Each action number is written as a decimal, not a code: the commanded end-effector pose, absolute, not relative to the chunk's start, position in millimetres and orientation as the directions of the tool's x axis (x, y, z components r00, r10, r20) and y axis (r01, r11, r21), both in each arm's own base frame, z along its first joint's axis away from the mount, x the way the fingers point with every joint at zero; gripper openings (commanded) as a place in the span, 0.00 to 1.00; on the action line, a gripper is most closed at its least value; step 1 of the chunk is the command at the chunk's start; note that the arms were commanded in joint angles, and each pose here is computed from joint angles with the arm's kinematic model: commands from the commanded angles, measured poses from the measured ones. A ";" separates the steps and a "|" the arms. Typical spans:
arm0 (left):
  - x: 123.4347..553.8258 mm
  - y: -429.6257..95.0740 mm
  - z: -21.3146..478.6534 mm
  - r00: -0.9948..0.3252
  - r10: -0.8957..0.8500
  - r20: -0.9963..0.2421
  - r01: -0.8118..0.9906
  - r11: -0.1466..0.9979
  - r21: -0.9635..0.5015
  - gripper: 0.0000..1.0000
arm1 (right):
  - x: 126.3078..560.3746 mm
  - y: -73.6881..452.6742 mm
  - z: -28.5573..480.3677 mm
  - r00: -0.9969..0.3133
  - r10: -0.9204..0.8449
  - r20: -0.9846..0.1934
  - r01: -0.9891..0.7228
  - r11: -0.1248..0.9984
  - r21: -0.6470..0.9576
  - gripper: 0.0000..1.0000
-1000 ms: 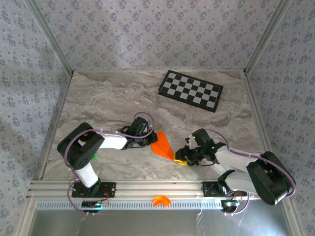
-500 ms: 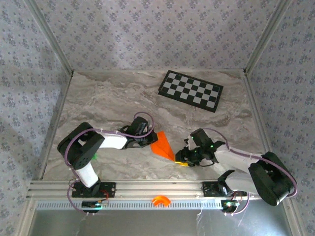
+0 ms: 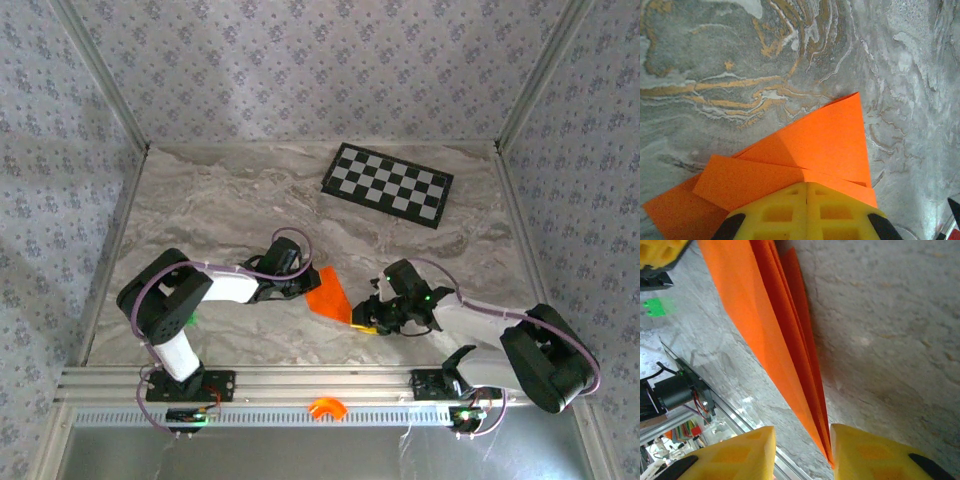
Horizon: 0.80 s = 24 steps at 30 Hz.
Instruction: Fold a paper plane with a square sheet of paper (pick it up from the middle)
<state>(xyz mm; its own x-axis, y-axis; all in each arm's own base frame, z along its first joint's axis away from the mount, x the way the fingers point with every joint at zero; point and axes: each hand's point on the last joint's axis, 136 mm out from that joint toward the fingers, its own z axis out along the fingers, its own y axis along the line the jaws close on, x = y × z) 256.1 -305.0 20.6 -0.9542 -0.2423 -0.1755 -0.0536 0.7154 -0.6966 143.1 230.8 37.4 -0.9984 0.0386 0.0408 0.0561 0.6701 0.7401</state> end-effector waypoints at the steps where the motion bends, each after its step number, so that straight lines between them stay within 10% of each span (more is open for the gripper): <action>1: 238.3 -287.4 -11.6 -0.967 -0.234 -0.096 -0.128 0.779 -0.614 0.04 | 154.2 236.5 48.9 -0.998 0.060 0.013 0.049 0.645 0.763 0.36; 24: 243.5 -290.3 2.8 -0.959 -0.251 -0.130 -0.109 0.750 -0.652 0.07 | 155.3 235.8 39.8 -1.000 0.015 -0.019 -0.005 0.641 0.767 0.12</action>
<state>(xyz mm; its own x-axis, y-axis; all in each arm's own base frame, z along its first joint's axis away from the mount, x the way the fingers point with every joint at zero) 256.4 -305.4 21.4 -0.9532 -0.2477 -0.1731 -0.0578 0.7115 -0.7003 158.6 237.7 38.9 -0.9992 0.0397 -0.0103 0.0176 0.6415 0.7669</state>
